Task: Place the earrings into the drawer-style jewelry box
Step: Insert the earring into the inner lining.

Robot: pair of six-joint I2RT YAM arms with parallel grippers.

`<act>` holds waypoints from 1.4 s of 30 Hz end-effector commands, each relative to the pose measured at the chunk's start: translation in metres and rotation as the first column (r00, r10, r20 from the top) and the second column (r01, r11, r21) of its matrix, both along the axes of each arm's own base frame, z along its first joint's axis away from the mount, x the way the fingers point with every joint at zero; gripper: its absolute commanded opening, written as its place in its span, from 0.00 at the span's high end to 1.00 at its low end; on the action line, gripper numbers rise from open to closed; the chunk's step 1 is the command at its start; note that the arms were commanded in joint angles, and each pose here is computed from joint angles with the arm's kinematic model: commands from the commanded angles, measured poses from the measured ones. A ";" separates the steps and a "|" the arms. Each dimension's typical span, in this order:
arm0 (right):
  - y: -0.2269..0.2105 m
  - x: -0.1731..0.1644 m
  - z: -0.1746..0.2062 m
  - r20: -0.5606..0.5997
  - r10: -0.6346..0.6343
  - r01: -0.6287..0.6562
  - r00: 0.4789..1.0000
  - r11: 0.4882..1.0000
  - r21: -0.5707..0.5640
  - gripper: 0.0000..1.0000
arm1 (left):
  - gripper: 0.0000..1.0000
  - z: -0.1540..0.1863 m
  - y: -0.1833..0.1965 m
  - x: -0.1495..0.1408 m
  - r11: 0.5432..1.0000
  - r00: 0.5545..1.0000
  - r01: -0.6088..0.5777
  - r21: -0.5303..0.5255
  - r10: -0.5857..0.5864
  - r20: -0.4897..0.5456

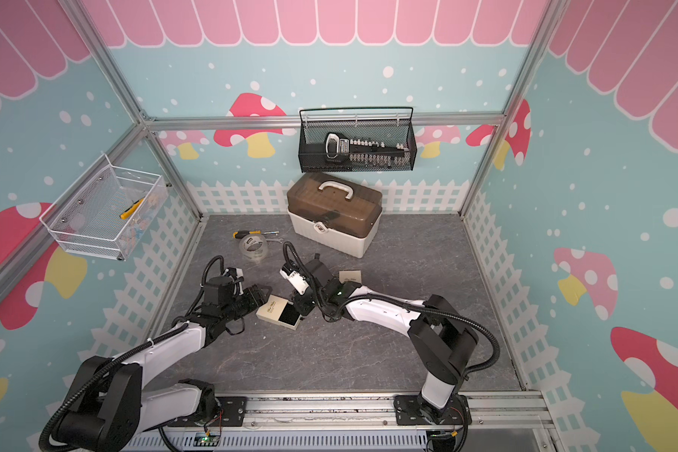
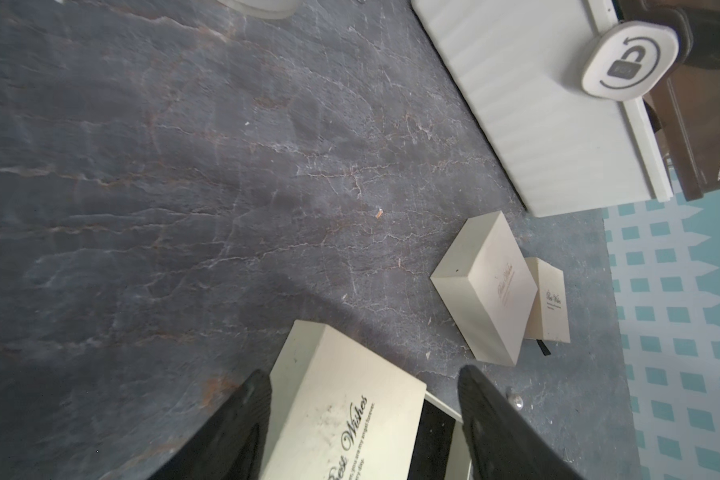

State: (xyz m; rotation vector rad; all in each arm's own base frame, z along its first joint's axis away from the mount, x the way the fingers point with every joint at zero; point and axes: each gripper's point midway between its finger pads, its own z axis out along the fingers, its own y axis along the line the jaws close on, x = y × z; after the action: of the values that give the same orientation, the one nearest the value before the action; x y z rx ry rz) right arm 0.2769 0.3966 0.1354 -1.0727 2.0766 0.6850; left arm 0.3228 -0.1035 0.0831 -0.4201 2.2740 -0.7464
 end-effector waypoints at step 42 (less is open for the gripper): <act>0.015 0.013 -0.075 0.079 0.118 -0.107 0.990 0.986 -0.130 1.00 | 0.36 -0.030 -0.017 -0.003 0.988 0.985 0.151 -0.016 -0.152 -0.083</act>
State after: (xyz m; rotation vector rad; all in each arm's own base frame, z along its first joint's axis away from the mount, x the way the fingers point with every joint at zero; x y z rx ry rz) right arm 0.2869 0.4084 0.0552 -1.2645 2.0639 0.5737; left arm 0.3128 -0.1191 0.0472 -0.3198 2.4128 -0.8262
